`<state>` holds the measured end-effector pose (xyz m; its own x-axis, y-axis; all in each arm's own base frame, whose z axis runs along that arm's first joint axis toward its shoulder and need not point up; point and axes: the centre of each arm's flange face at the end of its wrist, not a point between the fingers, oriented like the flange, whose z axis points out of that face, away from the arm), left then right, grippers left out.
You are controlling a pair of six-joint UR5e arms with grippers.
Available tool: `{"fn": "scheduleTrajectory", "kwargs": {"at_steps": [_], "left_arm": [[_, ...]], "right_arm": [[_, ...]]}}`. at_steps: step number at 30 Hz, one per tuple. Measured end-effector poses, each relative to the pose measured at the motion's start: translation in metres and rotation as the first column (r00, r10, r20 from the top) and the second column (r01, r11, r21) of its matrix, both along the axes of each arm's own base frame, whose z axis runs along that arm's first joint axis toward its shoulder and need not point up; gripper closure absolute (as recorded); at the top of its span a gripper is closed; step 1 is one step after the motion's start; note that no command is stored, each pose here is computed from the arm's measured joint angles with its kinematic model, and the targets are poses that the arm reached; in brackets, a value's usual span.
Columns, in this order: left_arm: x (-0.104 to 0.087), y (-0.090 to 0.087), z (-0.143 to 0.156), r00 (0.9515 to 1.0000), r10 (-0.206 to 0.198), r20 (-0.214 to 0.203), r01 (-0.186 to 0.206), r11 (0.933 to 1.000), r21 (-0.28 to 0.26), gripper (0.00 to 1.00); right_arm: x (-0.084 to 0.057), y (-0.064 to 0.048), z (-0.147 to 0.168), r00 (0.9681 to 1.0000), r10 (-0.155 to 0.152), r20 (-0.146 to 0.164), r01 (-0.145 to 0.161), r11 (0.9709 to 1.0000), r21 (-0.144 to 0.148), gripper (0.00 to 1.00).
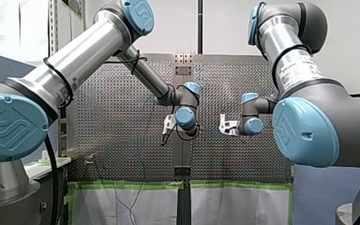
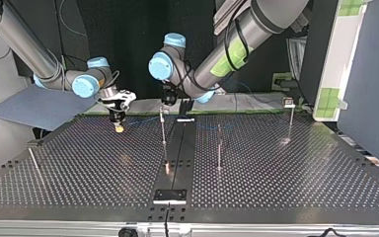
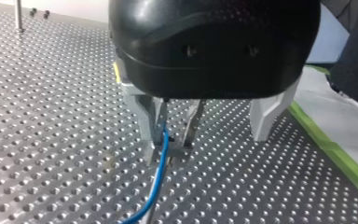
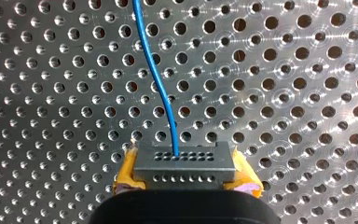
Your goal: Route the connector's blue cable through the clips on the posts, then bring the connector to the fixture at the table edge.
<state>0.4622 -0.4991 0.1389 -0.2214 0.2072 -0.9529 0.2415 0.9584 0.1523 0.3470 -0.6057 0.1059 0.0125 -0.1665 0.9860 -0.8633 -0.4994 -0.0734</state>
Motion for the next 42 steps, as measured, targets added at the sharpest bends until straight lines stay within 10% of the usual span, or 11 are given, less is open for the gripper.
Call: {"fn": "scheduleTrajectory", "kwargs": {"at_steps": [42], "left_arm": [[-0.025,-0.013,0.007,0.9998,0.0,0.021,0.002,0.9977,-0.068,0.0]], "right_arm": [[0.0,0.0,0.0,1.0,0.0,0.002,0.0,1.0,0.002,1.0]]}}
